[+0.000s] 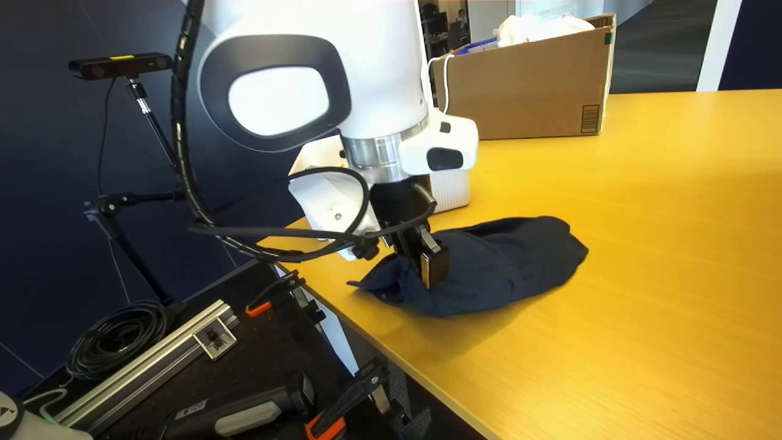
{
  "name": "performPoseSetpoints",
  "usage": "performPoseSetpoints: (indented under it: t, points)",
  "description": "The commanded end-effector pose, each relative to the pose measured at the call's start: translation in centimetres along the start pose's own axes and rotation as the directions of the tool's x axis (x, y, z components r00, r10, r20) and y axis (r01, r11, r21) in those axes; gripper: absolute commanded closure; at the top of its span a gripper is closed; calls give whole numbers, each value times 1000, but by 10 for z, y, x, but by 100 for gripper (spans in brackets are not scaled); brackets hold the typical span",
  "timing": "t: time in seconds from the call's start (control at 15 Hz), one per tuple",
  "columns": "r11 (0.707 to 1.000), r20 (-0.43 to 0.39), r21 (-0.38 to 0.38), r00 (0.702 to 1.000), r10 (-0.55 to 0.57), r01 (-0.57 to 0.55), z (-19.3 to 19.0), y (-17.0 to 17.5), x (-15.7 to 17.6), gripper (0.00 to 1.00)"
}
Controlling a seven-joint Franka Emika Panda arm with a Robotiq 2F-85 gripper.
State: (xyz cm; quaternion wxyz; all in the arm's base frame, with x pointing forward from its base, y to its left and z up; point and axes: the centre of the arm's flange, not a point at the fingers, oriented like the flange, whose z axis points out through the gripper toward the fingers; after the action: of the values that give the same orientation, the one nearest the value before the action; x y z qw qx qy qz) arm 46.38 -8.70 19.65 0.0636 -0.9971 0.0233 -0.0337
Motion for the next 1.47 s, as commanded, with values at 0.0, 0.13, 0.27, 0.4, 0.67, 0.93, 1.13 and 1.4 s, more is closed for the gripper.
performPoseSetpoints:
  t: [0.0,0.13,0.27,0.4,0.67,0.93,1.13,1.4]
  points:
    - [1000,-83,-13,996,24,-25,-77,5,-49,96]
    - [999,-127,-25,991,32,-36,-106,8,-67,96]
    - [999,-155,-27,987,31,-36,-137,17,-80,96]
    - [1000,-173,2,985,20,-20,-165,28,-84,96]
    - [989,-237,147,972,1,35,-217,53,-78,96]
    - [978,-276,205,961,31,27,-230,83,-54,96]
    - [968,-243,249,968,59,3,-202,96,-24,96]
    - [957,-175,289,983,53,-1,-175,89,-9,96]
